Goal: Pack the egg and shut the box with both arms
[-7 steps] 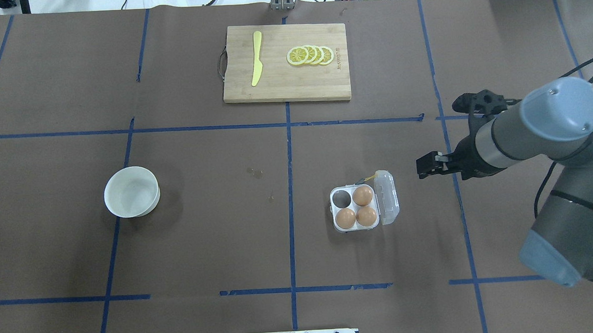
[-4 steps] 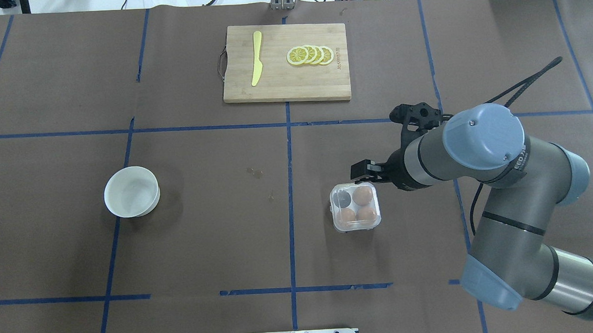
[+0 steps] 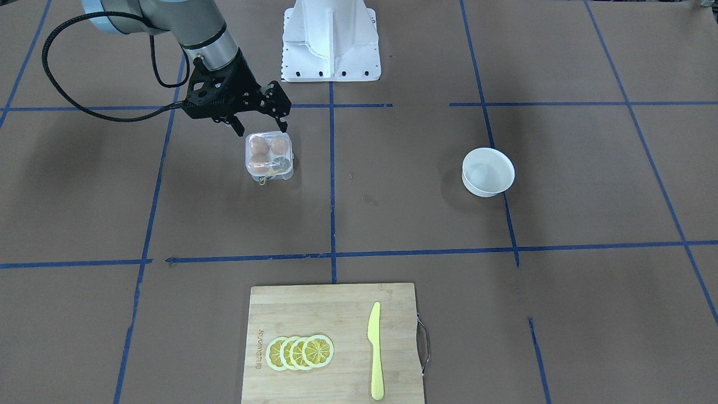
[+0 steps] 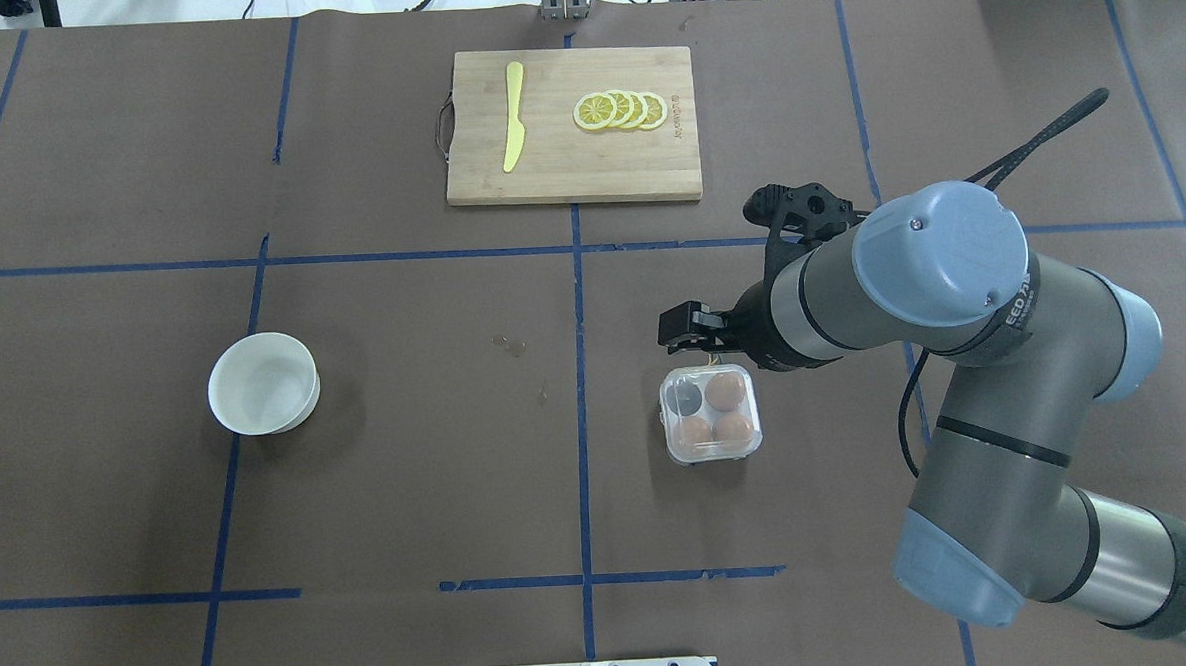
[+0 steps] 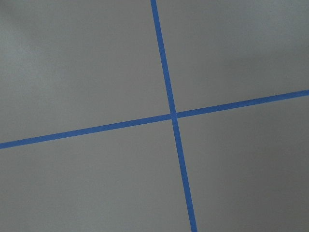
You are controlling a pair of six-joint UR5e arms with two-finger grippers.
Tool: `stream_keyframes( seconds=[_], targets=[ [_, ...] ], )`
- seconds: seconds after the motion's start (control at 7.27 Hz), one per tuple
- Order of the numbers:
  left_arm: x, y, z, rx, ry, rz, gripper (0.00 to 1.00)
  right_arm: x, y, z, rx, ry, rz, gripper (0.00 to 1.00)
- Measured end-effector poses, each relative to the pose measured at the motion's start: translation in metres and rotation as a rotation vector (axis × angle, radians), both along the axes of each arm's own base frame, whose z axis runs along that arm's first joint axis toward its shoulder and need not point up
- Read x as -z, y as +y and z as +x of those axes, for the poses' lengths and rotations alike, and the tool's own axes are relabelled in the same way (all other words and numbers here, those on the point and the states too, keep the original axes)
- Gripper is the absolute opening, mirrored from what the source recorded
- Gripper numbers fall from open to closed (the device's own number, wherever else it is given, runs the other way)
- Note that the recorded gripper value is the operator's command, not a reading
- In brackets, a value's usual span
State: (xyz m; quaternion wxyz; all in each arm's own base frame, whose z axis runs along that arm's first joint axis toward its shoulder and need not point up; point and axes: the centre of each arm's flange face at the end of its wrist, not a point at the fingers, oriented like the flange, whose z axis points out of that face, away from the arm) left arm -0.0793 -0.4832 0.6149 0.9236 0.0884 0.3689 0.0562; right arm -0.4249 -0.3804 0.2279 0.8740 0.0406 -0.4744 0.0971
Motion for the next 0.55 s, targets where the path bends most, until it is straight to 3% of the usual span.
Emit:
stream_keyframes(
  seconds=[0.14,0.55],
  targets=[
    [-0.001,0.001,0.000,0.000,0.000,-0.001,1.00,-0.007,-0.006,0.004,0.006,0.063,-0.011,1.00],
    [-0.003,0.001,0.000,-0.003,-0.006,0.001,1.00,-0.042,-0.035,0.040,0.086,0.200,0.061,1.00]
  ],
)
